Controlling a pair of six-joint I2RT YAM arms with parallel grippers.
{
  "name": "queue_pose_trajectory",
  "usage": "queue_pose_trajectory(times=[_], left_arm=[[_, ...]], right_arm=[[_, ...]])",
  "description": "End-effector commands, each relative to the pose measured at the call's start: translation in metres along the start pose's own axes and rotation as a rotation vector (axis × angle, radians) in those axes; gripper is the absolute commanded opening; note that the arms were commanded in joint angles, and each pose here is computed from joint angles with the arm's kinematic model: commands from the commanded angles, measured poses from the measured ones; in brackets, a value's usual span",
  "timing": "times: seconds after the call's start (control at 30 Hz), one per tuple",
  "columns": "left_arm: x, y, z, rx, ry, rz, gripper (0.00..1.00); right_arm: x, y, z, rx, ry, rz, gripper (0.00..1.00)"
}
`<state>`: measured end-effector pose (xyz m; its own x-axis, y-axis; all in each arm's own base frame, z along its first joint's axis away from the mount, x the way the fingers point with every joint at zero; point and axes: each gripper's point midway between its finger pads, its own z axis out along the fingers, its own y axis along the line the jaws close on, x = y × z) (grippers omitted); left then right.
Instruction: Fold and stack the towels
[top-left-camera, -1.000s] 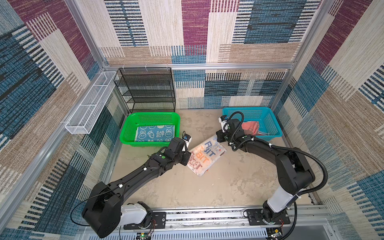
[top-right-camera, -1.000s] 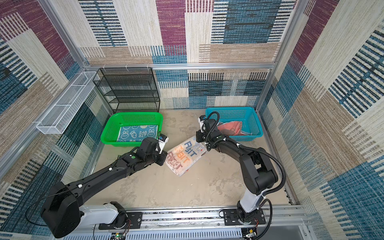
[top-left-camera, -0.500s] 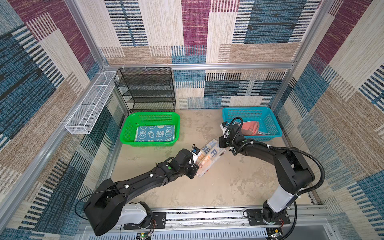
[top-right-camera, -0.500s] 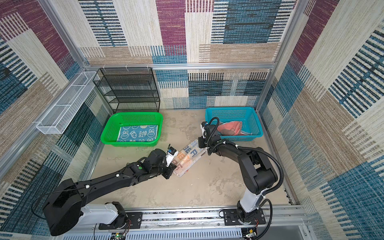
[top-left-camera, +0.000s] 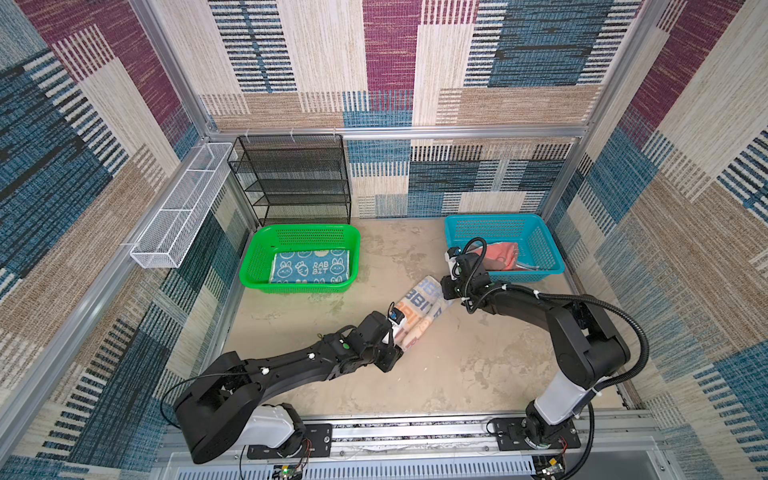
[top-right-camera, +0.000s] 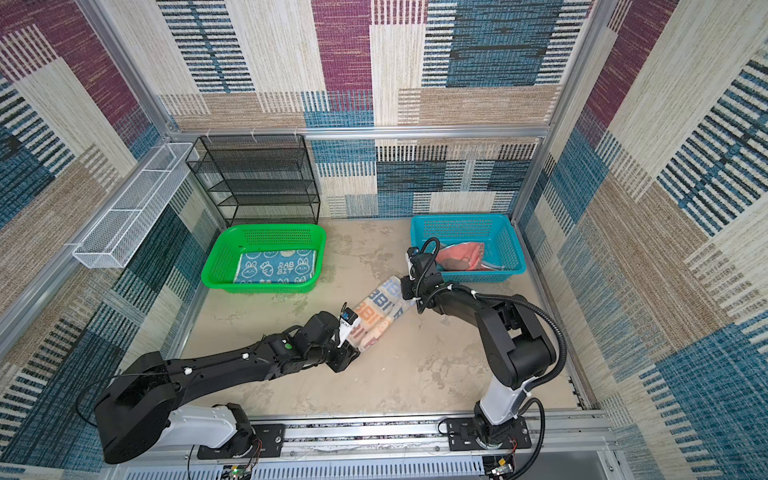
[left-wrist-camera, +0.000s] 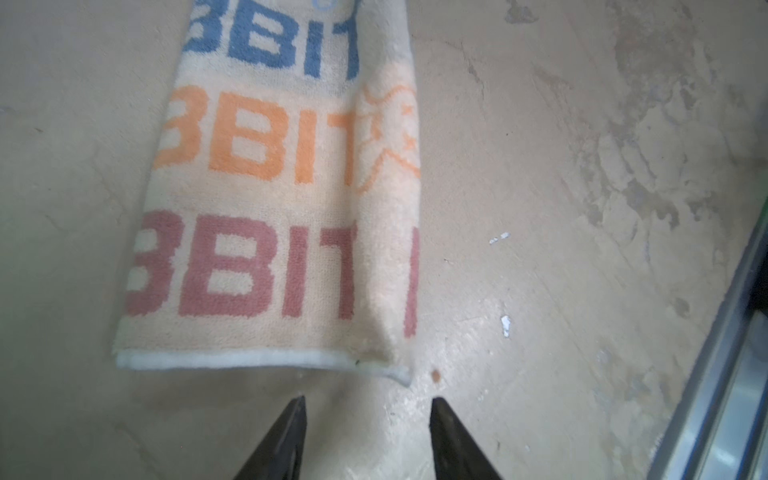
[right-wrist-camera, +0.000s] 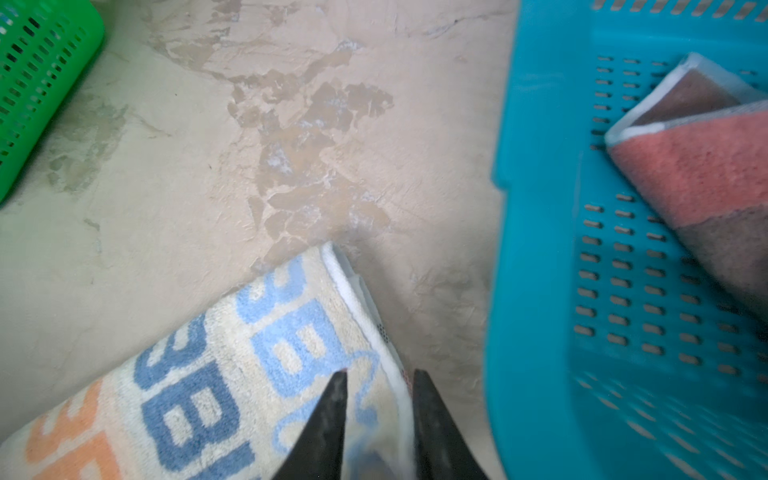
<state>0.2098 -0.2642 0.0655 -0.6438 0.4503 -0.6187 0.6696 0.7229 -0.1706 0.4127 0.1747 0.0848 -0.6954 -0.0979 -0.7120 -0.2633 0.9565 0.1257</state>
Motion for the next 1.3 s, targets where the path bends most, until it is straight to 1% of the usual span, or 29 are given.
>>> queue_pose_trajectory(times=[0.0, 0.1, 0.17, 0.27, 0.33, 0.37, 0.4, 0.43, 0.47, 0.5, 0.6, 0.67, 0.83, 0.93, 1.03, 1.1, 1.13, 1.23, 1.27], left_arm=[[-0.009, 0.002, -0.009, -0.009, -0.066, -0.042, 0.53], [-0.008, 0.006, -0.016, -0.025, -0.104, -0.084, 0.56], [-0.008, 0.010, -0.018, -0.038, -0.112, -0.127, 0.58], [-0.004, 0.017, -0.016, -0.064, -0.084, -0.218, 0.60], [0.001, 0.017, -0.011, -0.055, -0.055, -0.281, 0.61], [0.004, 0.017, -0.009, -0.049, -0.046, -0.309, 0.64], [0.006, 0.019, -0.007, -0.045, -0.035, -0.348, 0.68], [0.010, 0.020, -0.005, -0.035, -0.022, -0.382, 0.78], [0.011, 0.021, -0.003, -0.022, -0.017, -0.419, 0.91], [0.014, 0.022, -0.001, -0.003, -0.009, -0.462, 1.00], [0.017, 0.023, 0.005, 0.057, -0.006, -0.563, 0.99], [0.018, 0.024, 0.008, 0.079, 0.000, -0.605, 0.99], [0.022, 0.026, 0.021, 0.087, 0.032, -0.660, 1.00], [0.026, 0.028, 0.029, 0.085, 0.055, -0.686, 0.96], [0.031, 0.032, 0.035, 0.066, 0.072, -0.705, 0.90], [0.033, 0.035, 0.038, 0.055, 0.074, -0.712, 0.84], [0.033, 0.036, 0.039, 0.050, 0.072, -0.713, 0.83], [0.029, 0.042, 0.042, 0.033, 0.055, -0.715, 0.73], [0.029, 0.043, 0.043, 0.026, 0.056, -0.713, 0.66]], right_arm=[[-0.018, 0.003, -0.014, -0.011, -0.059, -0.004, 0.39], [-0.025, 0.014, -0.026, -0.067, -0.078, -0.011, 0.45], [-0.027, 0.024, -0.030, -0.123, -0.081, -0.014, 0.45], [-0.022, 0.040, -0.029, -0.199, -0.062, -0.023, 0.45], [-0.011, 0.048, -0.021, -0.225, -0.026, -0.030, 0.44], [-0.006, 0.051, -0.017, -0.233, -0.008, -0.034, 0.43], [0.001, 0.054, -0.012, -0.241, 0.013, -0.038, 0.41], [0.008, 0.057, -0.008, -0.248, 0.032, -0.039, 0.40], [0.013, 0.059, -0.005, -0.251, 0.047, -0.040, 0.40], [0.020, 0.061, -0.002, -0.250, 0.064, -0.038, 0.39], [0.036, 0.066, 0.000, -0.253, 0.098, -0.041, 0.39], [0.046, 0.069, -0.001, -0.258, 0.119, -0.042, 0.40], [0.074, 0.081, -0.002, -0.274, 0.174, -0.034, 0.40], [0.088, 0.083, -0.003, -0.277, 0.207, 0.015, 0.38], [0.095, 0.089, -0.008, -0.322, 0.217, 0.088, 0.35], [0.098, 0.096, -0.012, -0.367, 0.220, 0.129, 0.33], [0.099, 0.099, -0.014, -0.384, 0.219, 0.141, 0.32], [0.101, 0.104, -0.016, -0.412, 0.224, 0.165, 0.31], [0.101, 0.105, -0.016, -0.413, 0.226, 0.168, 0.30]])
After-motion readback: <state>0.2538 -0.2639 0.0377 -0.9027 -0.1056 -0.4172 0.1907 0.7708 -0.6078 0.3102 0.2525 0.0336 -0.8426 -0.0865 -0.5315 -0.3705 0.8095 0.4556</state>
